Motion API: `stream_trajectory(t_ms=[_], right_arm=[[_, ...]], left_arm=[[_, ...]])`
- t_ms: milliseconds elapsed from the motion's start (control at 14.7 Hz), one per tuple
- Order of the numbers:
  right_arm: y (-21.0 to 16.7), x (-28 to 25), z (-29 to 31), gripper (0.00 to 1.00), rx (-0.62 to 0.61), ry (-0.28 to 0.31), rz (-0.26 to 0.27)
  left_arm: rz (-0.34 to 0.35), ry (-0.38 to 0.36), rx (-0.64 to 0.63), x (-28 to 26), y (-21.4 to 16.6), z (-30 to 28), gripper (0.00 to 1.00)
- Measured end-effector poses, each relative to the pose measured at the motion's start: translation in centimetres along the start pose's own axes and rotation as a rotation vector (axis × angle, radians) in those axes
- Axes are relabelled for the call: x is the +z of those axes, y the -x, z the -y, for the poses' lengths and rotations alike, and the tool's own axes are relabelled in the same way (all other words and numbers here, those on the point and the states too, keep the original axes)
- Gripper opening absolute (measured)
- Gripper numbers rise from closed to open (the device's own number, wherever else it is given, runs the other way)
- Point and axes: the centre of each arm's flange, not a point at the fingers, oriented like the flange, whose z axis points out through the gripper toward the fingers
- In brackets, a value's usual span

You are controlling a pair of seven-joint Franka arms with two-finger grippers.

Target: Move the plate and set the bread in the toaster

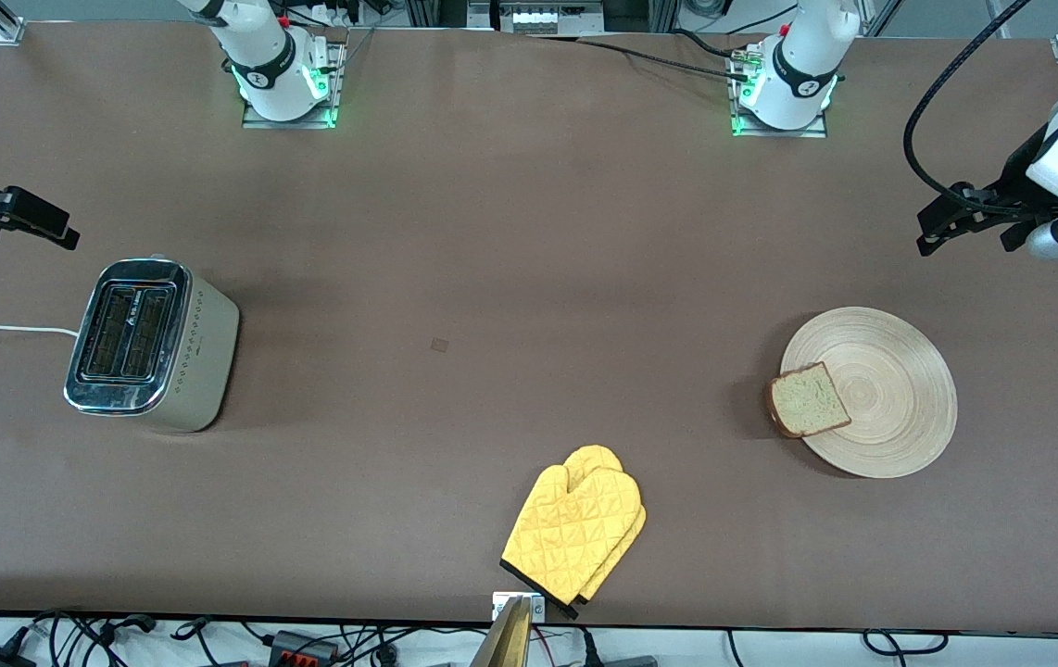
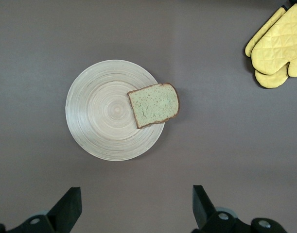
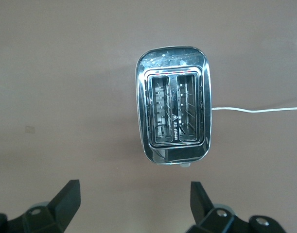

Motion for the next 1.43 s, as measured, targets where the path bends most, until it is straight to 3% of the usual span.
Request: stream_trajectory(t_ms=[682,1091,1432], right_arm=[[0.0,0.0,0.1,1.00,-0.001,-0.001,0.000],[0.0,-0.1,0.1,1.00,-0.002,-0.001,-0.002],[0.0,-0.2,0.1,1.00,-0.002,-0.001,-0.001]], left_arm=[[0.023,-0.003,-0.003,0.3,0.2,0.0,1.00],[0.244,-0.030,-0.009,3.7,1.3,0.6,1.00],[0.344,-0.028,-0.073,7.2,-0.2,4.8,1.00]])
